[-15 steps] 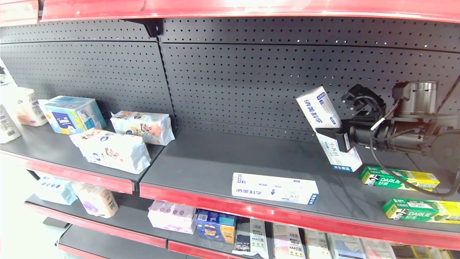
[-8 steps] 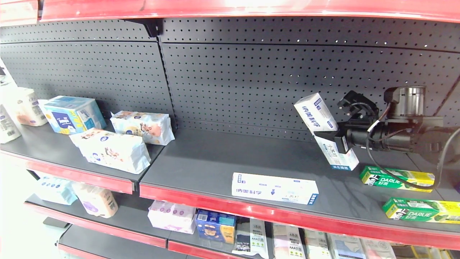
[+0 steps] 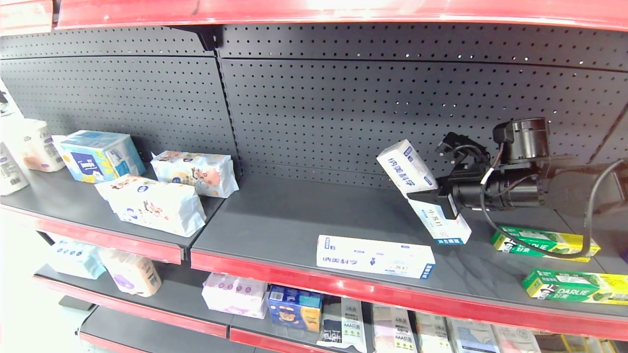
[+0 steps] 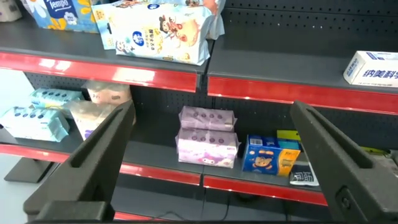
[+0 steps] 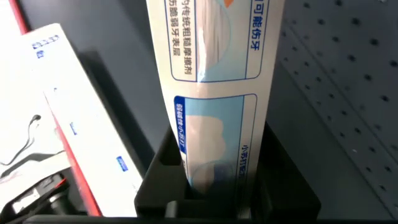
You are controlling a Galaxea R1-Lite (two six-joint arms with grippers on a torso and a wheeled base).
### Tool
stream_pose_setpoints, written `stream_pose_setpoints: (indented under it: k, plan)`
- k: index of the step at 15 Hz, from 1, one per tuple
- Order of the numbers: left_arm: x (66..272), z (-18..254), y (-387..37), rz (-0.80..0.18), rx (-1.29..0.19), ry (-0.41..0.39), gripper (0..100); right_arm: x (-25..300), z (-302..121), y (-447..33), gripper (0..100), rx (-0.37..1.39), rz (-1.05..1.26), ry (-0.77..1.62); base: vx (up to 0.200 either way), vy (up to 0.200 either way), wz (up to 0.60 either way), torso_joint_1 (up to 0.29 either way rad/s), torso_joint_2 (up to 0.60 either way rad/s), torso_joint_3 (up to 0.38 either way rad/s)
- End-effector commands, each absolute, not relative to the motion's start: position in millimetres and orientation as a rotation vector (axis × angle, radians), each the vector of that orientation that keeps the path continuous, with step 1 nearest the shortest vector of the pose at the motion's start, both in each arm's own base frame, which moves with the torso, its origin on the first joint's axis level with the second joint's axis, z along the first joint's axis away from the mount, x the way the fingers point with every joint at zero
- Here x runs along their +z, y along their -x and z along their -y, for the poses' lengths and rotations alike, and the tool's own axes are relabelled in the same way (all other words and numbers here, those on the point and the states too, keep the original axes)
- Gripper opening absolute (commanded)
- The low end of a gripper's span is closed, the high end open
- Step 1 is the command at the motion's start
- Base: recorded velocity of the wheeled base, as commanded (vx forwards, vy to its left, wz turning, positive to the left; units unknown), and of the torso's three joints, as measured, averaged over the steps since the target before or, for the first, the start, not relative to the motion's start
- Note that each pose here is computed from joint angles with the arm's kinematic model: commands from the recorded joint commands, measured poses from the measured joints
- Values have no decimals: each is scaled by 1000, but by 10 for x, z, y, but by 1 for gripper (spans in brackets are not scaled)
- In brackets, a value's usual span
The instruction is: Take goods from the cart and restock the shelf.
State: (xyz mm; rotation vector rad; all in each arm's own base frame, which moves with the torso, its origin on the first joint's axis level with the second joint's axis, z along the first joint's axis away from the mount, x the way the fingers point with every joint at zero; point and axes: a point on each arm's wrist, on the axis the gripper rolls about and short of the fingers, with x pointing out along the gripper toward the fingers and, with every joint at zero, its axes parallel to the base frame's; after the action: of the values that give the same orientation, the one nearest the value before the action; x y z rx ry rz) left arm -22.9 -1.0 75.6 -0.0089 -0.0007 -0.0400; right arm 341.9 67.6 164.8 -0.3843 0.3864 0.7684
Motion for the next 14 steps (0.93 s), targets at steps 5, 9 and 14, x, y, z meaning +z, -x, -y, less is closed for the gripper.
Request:
stream_pose_setpoints:
  k: [5,9,14]
  plan:
    - [759,10,229,1,-40,9,100,1572,-785,-3487,0,778,-432,320,0,0,0,0,0,0]
    - [759,10,229,1,-40,9,100,1580,-782,-3469,0,772,-451,290,0,0,0,0,0,0]
    - [755,10,228,0,-40,9,100,1593,-778,-3423,0,766,-470,260,0,0,0,0,0,0]
